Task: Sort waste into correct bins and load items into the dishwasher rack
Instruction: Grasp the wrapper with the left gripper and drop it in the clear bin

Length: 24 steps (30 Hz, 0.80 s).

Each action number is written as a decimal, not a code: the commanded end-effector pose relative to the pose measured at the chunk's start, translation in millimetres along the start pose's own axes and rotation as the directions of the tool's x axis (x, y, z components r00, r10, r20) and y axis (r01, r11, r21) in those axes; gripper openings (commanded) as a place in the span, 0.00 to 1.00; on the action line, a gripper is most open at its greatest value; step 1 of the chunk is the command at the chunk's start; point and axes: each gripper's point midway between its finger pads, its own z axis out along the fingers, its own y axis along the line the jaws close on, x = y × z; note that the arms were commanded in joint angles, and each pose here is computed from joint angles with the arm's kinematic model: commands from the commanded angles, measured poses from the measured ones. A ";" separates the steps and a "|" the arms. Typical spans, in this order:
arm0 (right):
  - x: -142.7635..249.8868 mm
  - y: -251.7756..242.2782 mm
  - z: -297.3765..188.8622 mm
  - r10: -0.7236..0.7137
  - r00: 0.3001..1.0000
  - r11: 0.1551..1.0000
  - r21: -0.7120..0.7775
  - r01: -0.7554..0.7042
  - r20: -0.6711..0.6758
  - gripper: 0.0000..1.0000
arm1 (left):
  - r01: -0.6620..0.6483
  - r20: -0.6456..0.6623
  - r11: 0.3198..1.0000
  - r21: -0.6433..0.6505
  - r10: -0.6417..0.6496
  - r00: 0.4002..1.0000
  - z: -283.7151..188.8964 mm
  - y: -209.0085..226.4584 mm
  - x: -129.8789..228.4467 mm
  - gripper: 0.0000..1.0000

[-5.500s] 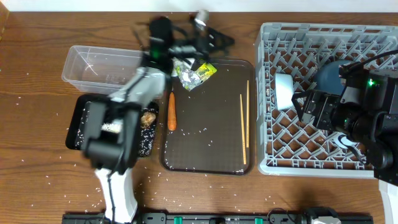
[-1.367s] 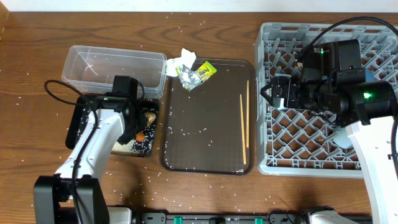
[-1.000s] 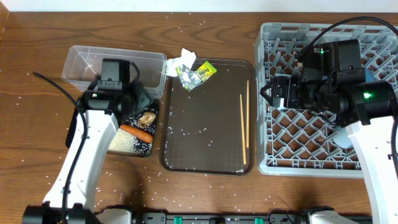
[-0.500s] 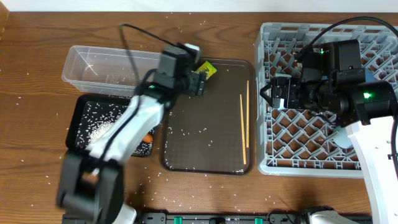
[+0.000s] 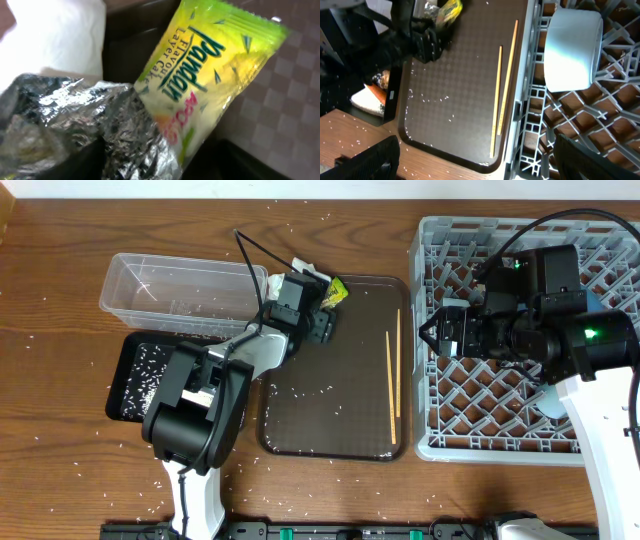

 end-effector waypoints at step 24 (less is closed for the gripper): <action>0.0 3.2 -0.7 -0.019 1.000 1.000 -0.007 0.019 -0.003 0.90 | 0.078 0.149 0.990 -0.117 -0.061 0.987 -165.9 22.7 -68.5 0.06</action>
